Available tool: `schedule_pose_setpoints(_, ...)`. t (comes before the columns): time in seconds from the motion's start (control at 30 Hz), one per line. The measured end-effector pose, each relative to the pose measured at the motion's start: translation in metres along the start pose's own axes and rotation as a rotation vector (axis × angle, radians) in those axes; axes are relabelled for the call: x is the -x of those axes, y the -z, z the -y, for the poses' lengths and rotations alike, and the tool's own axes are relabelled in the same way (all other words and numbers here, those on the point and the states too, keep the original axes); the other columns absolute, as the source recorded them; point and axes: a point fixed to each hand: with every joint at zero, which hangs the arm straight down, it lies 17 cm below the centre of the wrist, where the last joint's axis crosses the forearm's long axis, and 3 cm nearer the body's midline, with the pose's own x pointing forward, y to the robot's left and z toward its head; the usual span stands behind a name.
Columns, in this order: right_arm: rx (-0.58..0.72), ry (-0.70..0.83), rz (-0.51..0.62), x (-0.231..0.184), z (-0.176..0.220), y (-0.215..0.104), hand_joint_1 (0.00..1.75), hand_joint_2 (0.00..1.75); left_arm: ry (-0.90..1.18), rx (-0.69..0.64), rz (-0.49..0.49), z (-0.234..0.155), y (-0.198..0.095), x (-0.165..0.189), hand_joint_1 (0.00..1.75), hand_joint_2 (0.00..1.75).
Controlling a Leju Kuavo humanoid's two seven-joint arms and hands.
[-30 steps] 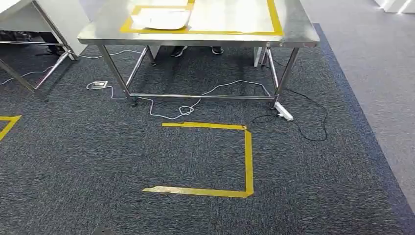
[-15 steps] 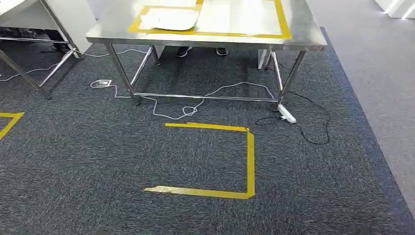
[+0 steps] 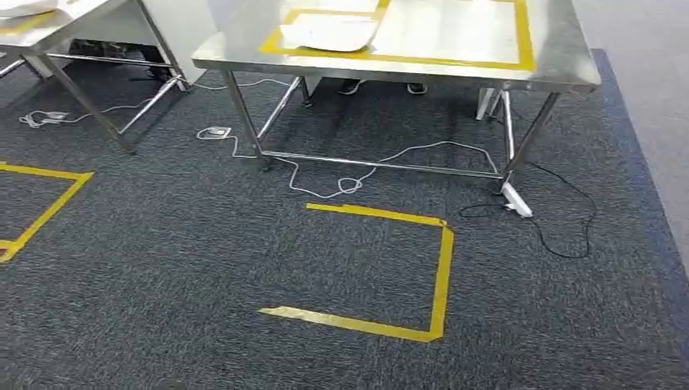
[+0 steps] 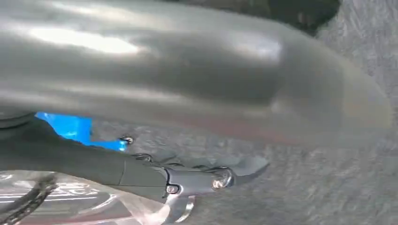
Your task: Take the parts from the cabinet and place them on the table.
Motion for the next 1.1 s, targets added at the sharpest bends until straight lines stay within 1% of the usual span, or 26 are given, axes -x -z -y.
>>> schedule_pose_setpoints(0.17, 0.002, 0.002, -0.002, 0.0000, 0.0007, 0.0002, 0.00, 0.00, 0.001, 0.002, -0.009, 0.0004, -0.0001, 0.0049, 0.00, 0.00)
schedule_pose_setpoints(0.3, 0.002, 0.002, -0.002, 0.0000, 0.0009, 0.0002, 0.00, 0.00, 0.000, 0.002, -0.001, 0.0005, 0.0004, 0.0003, 0.00, 0.00)
schedule_pose_setpoints(0.43, 0.002, 0.001, 0.006, -0.0043, 0.0005, 0.0001, 0.00, 0.00, -0.001, 0.002, -0.009, 0.0005, 0.0000, 0.0056, 0.00, 0.00)
schedule_pose_setpoints(0.53, 0.001, -0.001, 0.002, -0.0022, 0.0002, -0.0001, 0.00, 0.00, -0.002, 0.003, -0.003, 0.0012, 0.0001, 0.0017, 0.00, 0.00)
schedule_pose_setpoints(0.93, 0.003, 0.000, 0.005, -0.0034, 0.0007, -0.0004, 0.00, 0.00, 0.002, 0.005, -0.012, 0.0016, 0.0003, 0.0068, 0.00, 0.00)
schedule_pose_setpoints(1.1, 0.004, 0.001, 0.002, -0.0019, 0.0014, -0.0001, 0.00, 0.00, 0.001, 0.006, -0.007, 0.0019, 0.0009, 0.0030, 0.00, 0.00)
